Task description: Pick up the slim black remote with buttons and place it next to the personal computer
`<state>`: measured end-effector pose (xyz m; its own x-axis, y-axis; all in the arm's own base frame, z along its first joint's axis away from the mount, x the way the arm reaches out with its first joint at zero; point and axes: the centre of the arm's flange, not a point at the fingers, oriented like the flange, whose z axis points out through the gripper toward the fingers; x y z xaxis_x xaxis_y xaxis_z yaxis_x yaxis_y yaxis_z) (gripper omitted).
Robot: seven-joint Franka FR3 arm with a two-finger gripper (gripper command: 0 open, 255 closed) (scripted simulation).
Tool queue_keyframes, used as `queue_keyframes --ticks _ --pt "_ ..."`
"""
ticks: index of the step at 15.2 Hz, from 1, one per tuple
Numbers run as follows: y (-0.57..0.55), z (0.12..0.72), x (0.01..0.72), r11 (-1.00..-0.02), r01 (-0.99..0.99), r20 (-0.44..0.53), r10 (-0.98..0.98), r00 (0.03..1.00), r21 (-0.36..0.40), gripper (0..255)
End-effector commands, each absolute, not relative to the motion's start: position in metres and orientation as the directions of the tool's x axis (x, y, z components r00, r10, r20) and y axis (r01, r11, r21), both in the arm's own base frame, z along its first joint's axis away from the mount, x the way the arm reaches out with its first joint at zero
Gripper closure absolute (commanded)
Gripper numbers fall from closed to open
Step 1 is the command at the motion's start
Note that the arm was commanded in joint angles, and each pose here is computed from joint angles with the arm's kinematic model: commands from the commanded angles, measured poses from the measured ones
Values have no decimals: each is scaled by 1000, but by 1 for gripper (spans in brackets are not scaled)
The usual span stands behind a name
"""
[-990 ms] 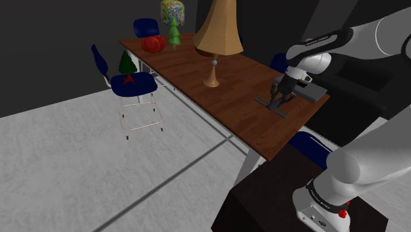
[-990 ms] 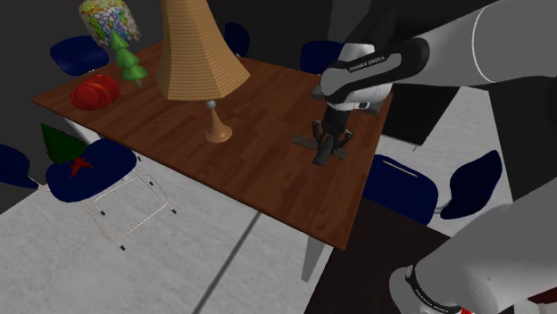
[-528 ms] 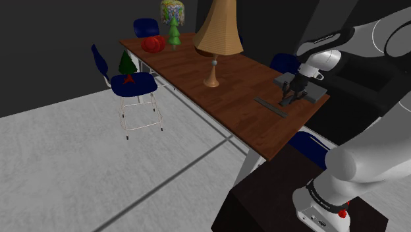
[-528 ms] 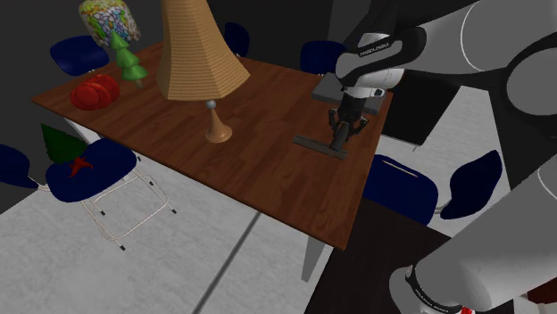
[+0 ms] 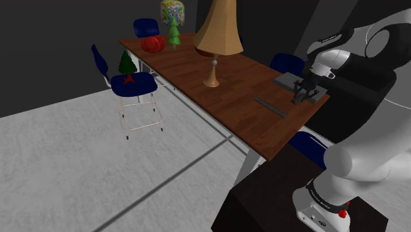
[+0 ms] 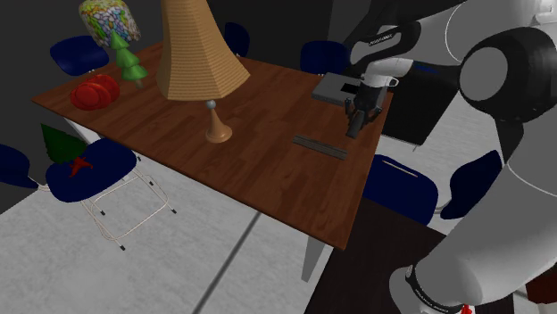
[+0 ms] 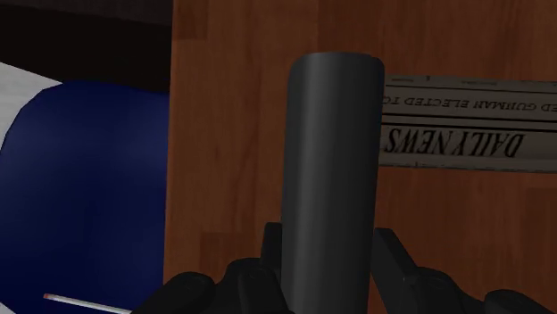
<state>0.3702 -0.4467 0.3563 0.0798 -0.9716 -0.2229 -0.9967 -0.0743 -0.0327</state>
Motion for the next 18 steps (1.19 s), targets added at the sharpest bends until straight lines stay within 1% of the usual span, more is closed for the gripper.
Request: queue_keyframes --ticks 1,13,18 --pt "-473 359 365 -76 -997 -223 -971 81 -33 255" --pt "-635 359 328 -76 -997 -223 -971 81 -33 255" --pt "-635 333 328 -76 -997 -223 -971 81 -32 255"
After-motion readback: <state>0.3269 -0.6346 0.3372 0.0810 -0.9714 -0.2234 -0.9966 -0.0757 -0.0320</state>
